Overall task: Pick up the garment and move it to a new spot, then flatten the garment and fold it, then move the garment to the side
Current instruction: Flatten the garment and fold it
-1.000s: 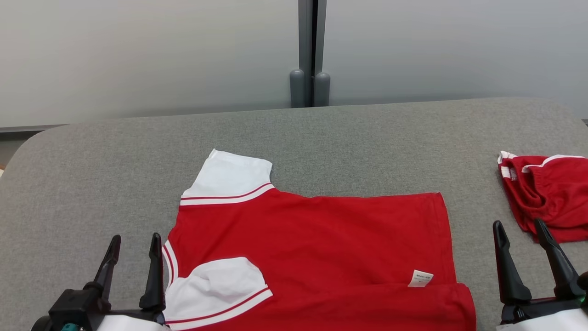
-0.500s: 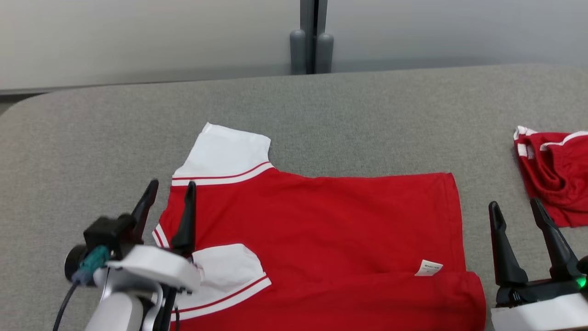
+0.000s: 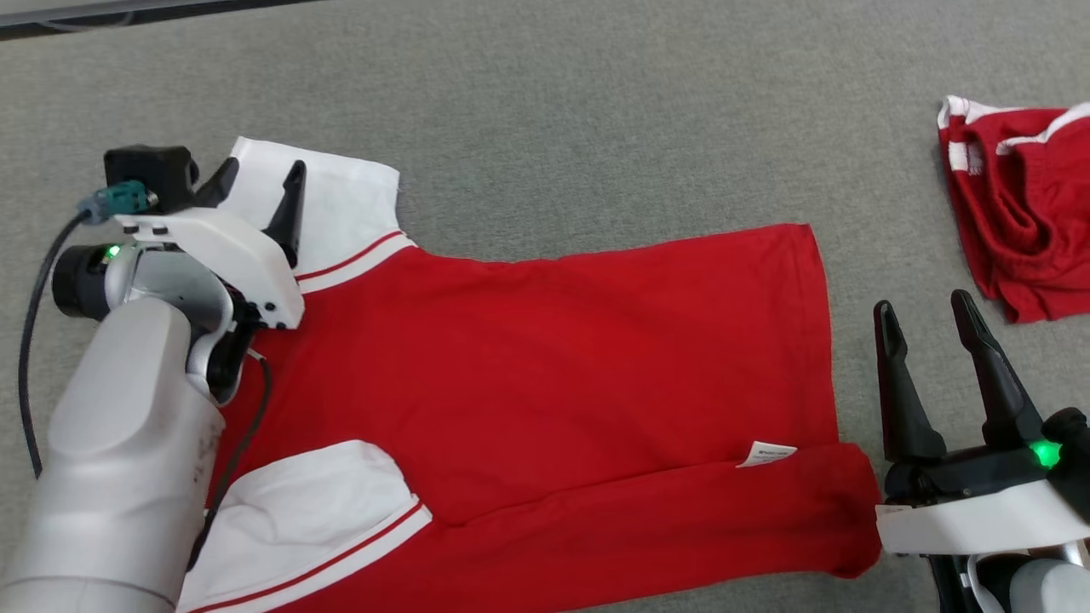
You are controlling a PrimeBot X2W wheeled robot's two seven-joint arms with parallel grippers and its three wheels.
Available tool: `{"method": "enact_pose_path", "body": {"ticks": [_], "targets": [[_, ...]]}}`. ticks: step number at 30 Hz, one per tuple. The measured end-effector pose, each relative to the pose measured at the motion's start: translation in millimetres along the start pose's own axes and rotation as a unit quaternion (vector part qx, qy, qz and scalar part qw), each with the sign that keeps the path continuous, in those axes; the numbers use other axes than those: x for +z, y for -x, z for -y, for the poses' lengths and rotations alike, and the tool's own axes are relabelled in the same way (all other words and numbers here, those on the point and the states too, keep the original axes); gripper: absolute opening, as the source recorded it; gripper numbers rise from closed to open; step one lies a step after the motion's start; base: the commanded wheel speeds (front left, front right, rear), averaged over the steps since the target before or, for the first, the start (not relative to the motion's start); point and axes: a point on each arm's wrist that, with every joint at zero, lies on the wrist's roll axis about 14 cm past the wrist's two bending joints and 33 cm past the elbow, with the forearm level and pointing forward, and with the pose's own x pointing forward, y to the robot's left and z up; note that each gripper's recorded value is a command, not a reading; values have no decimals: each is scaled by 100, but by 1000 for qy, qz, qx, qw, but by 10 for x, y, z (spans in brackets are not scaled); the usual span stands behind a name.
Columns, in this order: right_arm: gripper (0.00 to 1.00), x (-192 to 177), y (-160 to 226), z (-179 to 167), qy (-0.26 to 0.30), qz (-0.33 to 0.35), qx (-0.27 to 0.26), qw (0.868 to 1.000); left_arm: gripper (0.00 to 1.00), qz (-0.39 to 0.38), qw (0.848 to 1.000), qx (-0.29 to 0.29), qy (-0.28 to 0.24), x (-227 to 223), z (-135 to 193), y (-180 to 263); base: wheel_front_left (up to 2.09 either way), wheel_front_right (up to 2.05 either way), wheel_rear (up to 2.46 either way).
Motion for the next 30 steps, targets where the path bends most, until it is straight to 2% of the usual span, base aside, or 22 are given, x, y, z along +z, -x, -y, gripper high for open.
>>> {"method": "enact_pose_path", "body": {"ticks": [4, 8, 9, 10, 11, 15, 21, 28, 30], "targets": [[100, -104, 5, 106, -2, -12, -16, 1000, 100, -71, 997, 14, -2, -273, -120, -197, 0, 0, 0], [100, -150, 2, 144, -2, -18, -22, 1000, 100, -107, 994, 27, -2, -305, -205, -280, 0, 0, 0], [100, -159, 4, 144, -4, -20, -22, 1000, 59, -113, 993, 28, -5, -317, -209, -272, 0, 0, 0], [100, -160, 4, 145, -6, -20, -22, 1000, 12, -117, 993, 27, -9, -312, -212, -266, 0, 0, 0], [100, -162, 3, 147, -6, -20, -21, 1000, 0, -118, 993, 28, -10, -309, -220, -258, 0, 0, 0], [100, -166, 4, 152, -10, -21, -21, 1000, 0, -105, 994, 33, -20, -293, -256, -226, 0, 0, 0], [100, -281, -95, 360, -3, -47, -31, 998, 0, -81, 996, 32, -16, -257, -220, -178, 0, 0, 0], [100, -404, -520, 271, 4, -69, 11, 998, 0, -67, 997, 32, -13, -243, -236, -194, 0, 0, 0], [100, -540, -630, 213, -1, -95, 25, 995, 0, -64, 997, 32, -11, -251, -241, -197, 0, 0, 0]]}}
